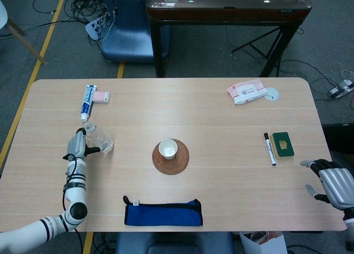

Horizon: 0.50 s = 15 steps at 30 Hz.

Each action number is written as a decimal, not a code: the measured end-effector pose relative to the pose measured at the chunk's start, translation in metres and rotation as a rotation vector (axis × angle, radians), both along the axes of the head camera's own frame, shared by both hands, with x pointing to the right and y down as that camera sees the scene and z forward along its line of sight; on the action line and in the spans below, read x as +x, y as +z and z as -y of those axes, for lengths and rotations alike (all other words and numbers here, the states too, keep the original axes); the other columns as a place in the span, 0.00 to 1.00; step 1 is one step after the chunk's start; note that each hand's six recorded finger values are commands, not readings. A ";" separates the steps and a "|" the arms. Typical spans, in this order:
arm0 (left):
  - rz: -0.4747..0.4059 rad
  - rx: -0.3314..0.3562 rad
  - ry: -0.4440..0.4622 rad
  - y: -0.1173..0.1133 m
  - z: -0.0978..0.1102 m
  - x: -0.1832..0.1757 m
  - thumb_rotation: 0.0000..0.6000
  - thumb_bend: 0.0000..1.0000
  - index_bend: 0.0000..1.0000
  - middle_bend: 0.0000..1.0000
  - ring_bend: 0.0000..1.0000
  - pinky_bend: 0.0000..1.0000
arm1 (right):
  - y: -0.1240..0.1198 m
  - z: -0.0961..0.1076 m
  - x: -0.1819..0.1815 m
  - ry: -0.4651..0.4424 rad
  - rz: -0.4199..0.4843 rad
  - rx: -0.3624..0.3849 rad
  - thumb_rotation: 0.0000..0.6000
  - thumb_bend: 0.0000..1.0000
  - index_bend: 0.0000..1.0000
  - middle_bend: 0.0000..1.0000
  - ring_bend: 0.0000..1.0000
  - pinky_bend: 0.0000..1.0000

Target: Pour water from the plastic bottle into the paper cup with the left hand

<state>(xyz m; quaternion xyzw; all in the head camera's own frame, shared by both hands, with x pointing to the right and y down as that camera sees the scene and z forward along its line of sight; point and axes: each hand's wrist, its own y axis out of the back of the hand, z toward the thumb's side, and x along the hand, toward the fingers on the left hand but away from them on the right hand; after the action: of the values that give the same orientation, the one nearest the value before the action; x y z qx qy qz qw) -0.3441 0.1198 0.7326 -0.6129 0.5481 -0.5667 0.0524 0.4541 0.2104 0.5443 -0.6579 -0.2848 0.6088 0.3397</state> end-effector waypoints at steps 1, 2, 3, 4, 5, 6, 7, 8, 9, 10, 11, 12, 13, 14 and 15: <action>0.000 0.000 0.003 0.000 0.000 0.000 1.00 0.14 0.23 0.18 0.05 0.16 | 0.000 0.000 0.000 0.000 0.001 0.000 1.00 0.31 0.29 0.32 0.25 0.33; -0.001 0.000 0.006 0.000 0.000 0.000 1.00 0.14 0.22 0.16 0.03 0.15 | 0.000 0.000 0.000 -0.001 0.002 -0.001 1.00 0.31 0.29 0.32 0.25 0.33; -0.003 0.001 0.010 -0.001 -0.001 0.000 1.00 0.14 0.22 0.14 0.02 0.15 | 0.000 0.000 -0.001 -0.002 0.003 -0.001 1.00 0.31 0.29 0.32 0.25 0.33; -0.005 0.003 0.013 -0.001 -0.001 0.000 1.00 0.14 0.21 0.12 0.01 0.14 | 0.000 0.000 -0.001 -0.002 0.003 0.000 1.00 0.31 0.29 0.32 0.25 0.33; -0.007 0.005 0.016 -0.002 -0.001 -0.001 1.00 0.14 0.20 0.10 0.00 0.13 | 0.000 0.000 -0.001 -0.003 0.003 0.000 1.00 0.31 0.29 0.32 0.25 0.33; -0.010 0.008 0.020 -0.002 -0.001 -0.001 1.00 0.14 0.19 0.07 0.00 0.13 | 0.000 0.000 -0.001 -0.003 0.004 0.000 1.00 0.31 0.29 0.32 0.25 0.33; -0.011 0.010 0.025 -0.003 -0.001 -0.001 1.00 0.14 0.19 0.06 0.00 0.12 | -0.001 0.000 -0.001 -0.003 0.004 0.001 1.00 0.31 0.29 0.32 0.25 0.33; -0.012 0.013 0.032 -0.004 -0.002 -0.002 1.00 0.14 0.17 0.04 0.00 0.11 | -0.001 0.000 -0.001 -0.003 0.003 0.001 1.00 0.31 0.29 0.32 0.25 0.33; -0.012 0.015 0.039 -0.005 -0.002 -0.002 1.00 0.14 0.16 0.02 0.00 0.10 | -0.001 0.000 -0.001 -0.003 0.004 0.002 1.00 0.31 0.29 0.32 0.25 0.33; -0.012 0.016 0.048 -0.006 -0.002 -0.002 1.00 0.14 0.15 0.01 0.00 0.08 | -0.001 0.000 -0.001 -0.004 0.004 0.002 1.00 0.31 0.29 0.32 0.25 0.33; -0.011 0.018 0.057 -0.008 -0.002 -0.003 1.00 0.13 0.14 0.00 0.00 0.08 | -0.001 0.000 -0.001 -0.004 0.004 0.002 1.00 0.31 0.29 0.32 0.25 0.33; -0.011 0.019 0.069 -0.010 -0.003 -0.004 1.00 0.12 0.13 0.00 0.00 0.07 | -0.001 0.000 -0.001 -0.004 0.004 0.002 1.00 0.31 0.29 0.32 0.25 0.33; -0.011 0.018 0.075 -0.011 -0.004 -0.005 1.00 0.12 0.12 0.00 0.00 0.06 | -0.001 0.000 -0.001 -0.004 0.004 0.002 1.00 0.31 0.29 0.32 0.25 0.33; -0.011 0.016 0.081 -0.013 -0.004 -0.006 1.00 0.12 0.11 0.00 0.00 0.06 | -0.001 -0.001 -0.001 -0.005 0.004 0.001 1.00 0.31 0.29 0.32 0.25 0.33; -0.011 0.013 0.090 -0.015 -0.005 -0.007 1.00 0.12 0.10 0.00 0.00 0.05 | -0.001 -0.001 -0.001 -0.005 0.003 0.001 1.00 0.31 0.29 0.32 0.25 0.33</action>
<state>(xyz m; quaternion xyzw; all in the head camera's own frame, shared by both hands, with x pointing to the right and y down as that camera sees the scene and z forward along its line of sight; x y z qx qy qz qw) -0.3514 0.1253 0.7176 -0.6398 0.5241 -0.5566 0.0788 0.4529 0.2111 0.5434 -0.6595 -0.2839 0.6067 0.3410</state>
